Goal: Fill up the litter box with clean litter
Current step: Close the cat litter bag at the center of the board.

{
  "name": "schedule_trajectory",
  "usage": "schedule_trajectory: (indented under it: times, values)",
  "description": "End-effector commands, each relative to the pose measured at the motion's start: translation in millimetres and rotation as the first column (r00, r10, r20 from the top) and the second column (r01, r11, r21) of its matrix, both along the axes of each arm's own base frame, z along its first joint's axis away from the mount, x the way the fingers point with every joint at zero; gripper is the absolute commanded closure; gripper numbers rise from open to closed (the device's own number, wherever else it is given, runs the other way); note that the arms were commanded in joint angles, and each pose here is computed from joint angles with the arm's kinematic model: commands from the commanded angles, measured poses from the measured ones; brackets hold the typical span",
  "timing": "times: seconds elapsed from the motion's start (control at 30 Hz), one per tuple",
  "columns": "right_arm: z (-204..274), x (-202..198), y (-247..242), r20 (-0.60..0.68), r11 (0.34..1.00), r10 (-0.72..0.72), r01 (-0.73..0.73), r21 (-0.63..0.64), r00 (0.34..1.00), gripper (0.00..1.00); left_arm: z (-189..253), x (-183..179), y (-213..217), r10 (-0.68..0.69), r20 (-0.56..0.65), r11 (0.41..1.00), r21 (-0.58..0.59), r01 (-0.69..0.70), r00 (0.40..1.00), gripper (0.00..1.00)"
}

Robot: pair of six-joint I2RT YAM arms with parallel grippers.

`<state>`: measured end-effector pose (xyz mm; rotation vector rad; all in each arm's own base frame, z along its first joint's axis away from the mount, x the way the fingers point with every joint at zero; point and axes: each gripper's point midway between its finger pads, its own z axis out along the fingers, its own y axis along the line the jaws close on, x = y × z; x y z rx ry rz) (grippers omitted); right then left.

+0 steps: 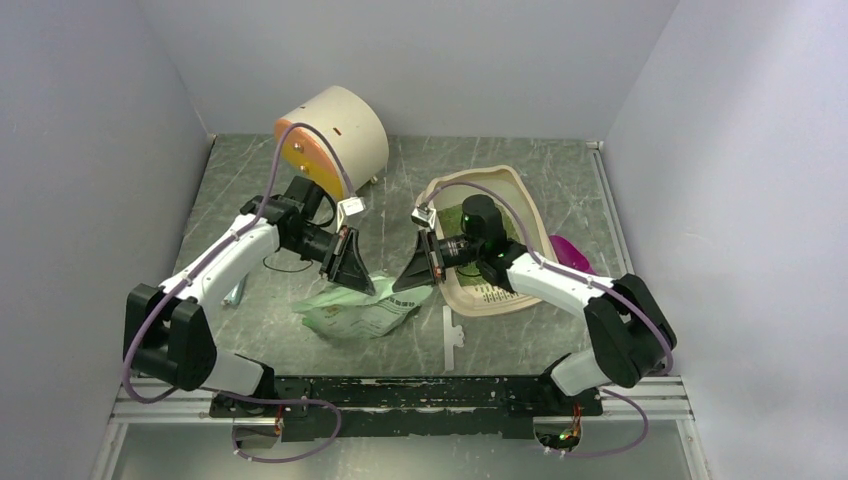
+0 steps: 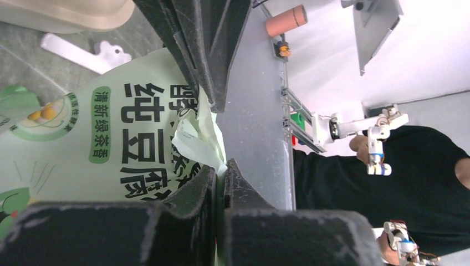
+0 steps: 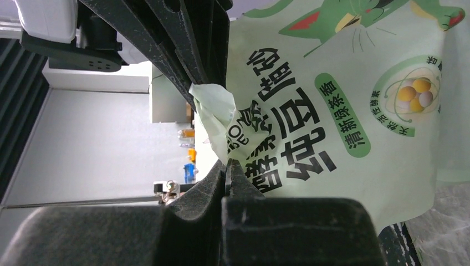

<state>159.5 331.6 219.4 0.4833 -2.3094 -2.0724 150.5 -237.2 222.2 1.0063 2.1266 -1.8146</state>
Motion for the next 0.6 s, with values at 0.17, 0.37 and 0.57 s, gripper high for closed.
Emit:
schedule_trajectory:
  times: [0.17,0.37,0.57]
  values:
    - [-6,12,-10,-0.039,1.0,0.01,-0.01,0.016,0.999,1.0,22,-8,-5,-0.071,-0.082,0.98,-0.194,0.054,0.994,0.95]
    - [11,21,0,0.059,0.999,0.015,-0.018,0.043,0.998,0.51,4,-10,-2,-0.053,-0.111,0.992,-0.118,0.04,0.992,0.95]
    - [11,12,25,0.064,0.992,0.11,-0.113,0.049,0.992,0.43,-6,-5,-1,-0.03,-0.113,0.998,-0.059,0.023,0.993,0.95]
